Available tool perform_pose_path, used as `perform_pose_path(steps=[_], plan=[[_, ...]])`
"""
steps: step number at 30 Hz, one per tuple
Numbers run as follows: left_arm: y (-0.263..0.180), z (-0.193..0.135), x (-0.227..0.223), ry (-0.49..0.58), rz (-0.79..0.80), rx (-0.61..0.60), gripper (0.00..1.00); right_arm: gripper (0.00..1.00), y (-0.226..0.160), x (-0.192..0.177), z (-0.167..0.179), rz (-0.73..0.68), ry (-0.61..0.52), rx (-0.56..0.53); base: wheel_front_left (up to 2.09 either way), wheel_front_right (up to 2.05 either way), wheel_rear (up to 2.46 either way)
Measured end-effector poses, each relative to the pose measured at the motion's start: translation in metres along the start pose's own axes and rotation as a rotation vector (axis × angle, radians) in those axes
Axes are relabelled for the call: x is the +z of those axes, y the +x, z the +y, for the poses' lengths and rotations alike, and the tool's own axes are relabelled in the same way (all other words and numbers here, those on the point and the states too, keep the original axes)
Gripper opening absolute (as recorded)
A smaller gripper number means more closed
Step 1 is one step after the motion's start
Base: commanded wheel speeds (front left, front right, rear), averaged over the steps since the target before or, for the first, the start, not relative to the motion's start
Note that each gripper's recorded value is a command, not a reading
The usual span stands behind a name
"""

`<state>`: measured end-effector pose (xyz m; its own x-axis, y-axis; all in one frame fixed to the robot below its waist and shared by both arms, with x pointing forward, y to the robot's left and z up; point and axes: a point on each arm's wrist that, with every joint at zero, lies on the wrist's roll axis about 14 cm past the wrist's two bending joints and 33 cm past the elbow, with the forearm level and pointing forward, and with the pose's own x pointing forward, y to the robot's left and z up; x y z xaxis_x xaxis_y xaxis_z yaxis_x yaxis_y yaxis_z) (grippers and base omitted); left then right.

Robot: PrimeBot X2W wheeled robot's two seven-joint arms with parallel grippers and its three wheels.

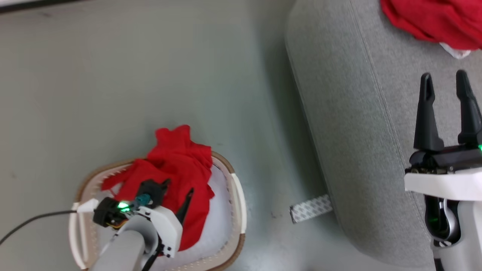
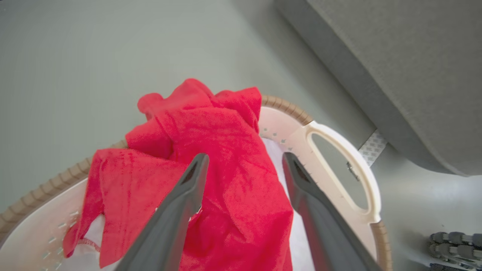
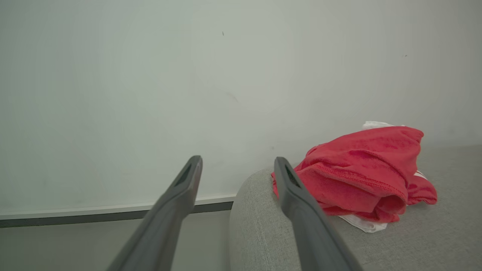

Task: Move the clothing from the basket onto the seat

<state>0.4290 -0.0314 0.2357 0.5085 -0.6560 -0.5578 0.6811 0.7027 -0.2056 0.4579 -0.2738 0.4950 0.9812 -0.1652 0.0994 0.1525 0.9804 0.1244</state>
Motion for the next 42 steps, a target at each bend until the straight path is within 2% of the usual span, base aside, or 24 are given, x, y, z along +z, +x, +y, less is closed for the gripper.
perform_pose_path(steps=[9,15,19,27,28,29,30,31,35,42], plan=[[0.039,-0.003,-0.068,-0.008,0.232,-0.089,1.0,1.0,0.007,-0.023,-0.028,0.047,-0.051,-0.078,0.0,0.0,0.0],[0.058,0.003,-0.11,-0.021,0.375,-0.112,1.0,1.0,0.006,-0.045,-0.046,0.095,-0.052,-0.131,0.0,0.0,0.0],[0.058,0.01,-0.146,-0.004,0.527,-0.112,1.0,1.0,0.005,-0.058,-0.053,0.128,-0.056,-0.15,0.0,0.0,0.0],[0.068,0.005,-0.161,0.009,0.605,-0.142,0.98,1.0,0.006,-0.071,-0.057,0.157,-0.062,-0.161,0.0,0.0,0.0],[0.068,0.005,-0.161,0.008,0.604,-0.142,0.53,1.0,0.006,-0.072,-0.057,0.157,-0.06,-0.16,0.0,0.0,0.0],[0.069,0.005,-0.16,0.009,0.6,-0.142,0.34,1.0,0.006,-0.072,-0.057,0.157,-0.058,-0.16,0.0,0.0,0.0],[0.069,0.006,-0.159,0.007,0.592,-0.141,0.05,1.0,0.006,-0.072,-0.056,0.157,-0.057,-0.16,0.0,0.0,0.0],[0.069,0.006,-0.158,0.006,0.585,-0.139,0.0,1.0,0.006,-0.072,-0.056,0.159,-0.056,-0.16,0.0,0.0,0.0],[0.067,0.004,-0.149,0.008,0.548,-0.137,0.0,1.0,0.009,-0.063,-0.054,0.136,-0.051,-0.153,0.0,0.0,0.0],[0.054,-0.016,-0.109,-0.006,0.433,-0.141,0.0,1.0,0.011,-0.025,-0.05,0.05,-0.076,-0.138,0.0,0.0,0.0]])
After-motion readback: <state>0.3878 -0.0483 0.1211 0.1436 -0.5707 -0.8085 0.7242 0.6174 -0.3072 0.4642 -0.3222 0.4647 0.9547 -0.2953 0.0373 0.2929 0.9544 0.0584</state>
